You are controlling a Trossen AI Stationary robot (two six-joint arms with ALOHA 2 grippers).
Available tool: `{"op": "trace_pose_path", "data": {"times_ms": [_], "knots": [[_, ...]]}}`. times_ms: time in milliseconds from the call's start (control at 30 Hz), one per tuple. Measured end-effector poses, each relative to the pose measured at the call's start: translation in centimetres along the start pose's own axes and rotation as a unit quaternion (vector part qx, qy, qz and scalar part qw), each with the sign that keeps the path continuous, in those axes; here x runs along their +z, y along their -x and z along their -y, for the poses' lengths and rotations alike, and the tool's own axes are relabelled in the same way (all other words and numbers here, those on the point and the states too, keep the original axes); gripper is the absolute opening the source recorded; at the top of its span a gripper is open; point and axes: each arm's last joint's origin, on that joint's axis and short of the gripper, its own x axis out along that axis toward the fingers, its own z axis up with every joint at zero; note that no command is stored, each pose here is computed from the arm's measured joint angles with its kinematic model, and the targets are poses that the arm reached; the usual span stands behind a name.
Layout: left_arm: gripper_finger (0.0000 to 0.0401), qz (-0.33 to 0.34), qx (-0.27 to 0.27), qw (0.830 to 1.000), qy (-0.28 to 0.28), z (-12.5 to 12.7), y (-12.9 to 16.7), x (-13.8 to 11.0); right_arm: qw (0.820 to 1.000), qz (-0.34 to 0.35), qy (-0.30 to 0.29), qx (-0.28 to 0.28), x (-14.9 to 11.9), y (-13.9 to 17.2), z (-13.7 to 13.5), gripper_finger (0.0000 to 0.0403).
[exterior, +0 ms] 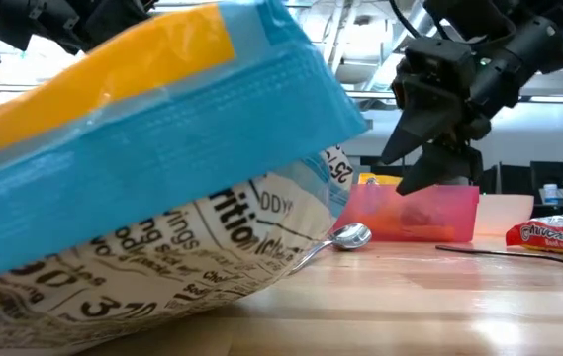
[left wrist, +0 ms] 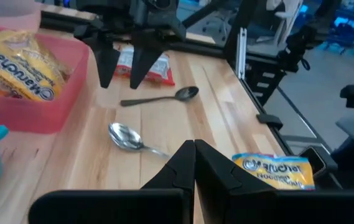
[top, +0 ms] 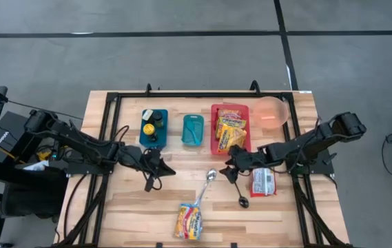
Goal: Pick & Place Food Item
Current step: Put the silver spoon into the green bin
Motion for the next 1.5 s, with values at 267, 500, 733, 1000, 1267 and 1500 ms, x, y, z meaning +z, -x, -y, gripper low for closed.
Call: {"op": "trace_pose_path", "data": {"times_ms": [267, 500, 733, 1000, 1267, 1500], "knots": [[0.0001, -0.012, 0.001, 1.0, -0.002, 0.1, 0.0, -0.3, 0.998, 0.035, -0.053, 0.011, -1.7, -0.2, 1.1, 0.0276], [0.0001, -0.01, 0.0, 1.0, 0.0, 0.1, 0.0, -0.2, 0.996, 0.048, -0.062, 0.031, -1.9, -1.1, 1.0, 0.0276], [0.0001, -0.012, 0.001, 1.0, 0.017, 0.1, 0.0, -0.3, 0.995, 0.038, -0.069, 0.056, -3.5, -3.8, 0.4, 0.0276], [0.0001, -0.011, 0.001, 1.0, 0.023, 0.1, 0.0, -0.2, 0.993, 0.053, -0.087, 0.058, -4.0, -5.6, -0.1, 0.026], [0.0001, -0.012, 0.001, 1.0, 0.026, 0.1, 0.0, -0.3, 0.99, 0.068, -0.115, 0.042, -3.9, -6.9, -0.7, 0.0193], [0.0001, -0.014, 0.001, 1.0, 0.026, 0.0, 0.0, -0.3, 0.989, 0.07, -0.123, 0.032, -4.3, -6.6, -1.1, 0.0131]]}}
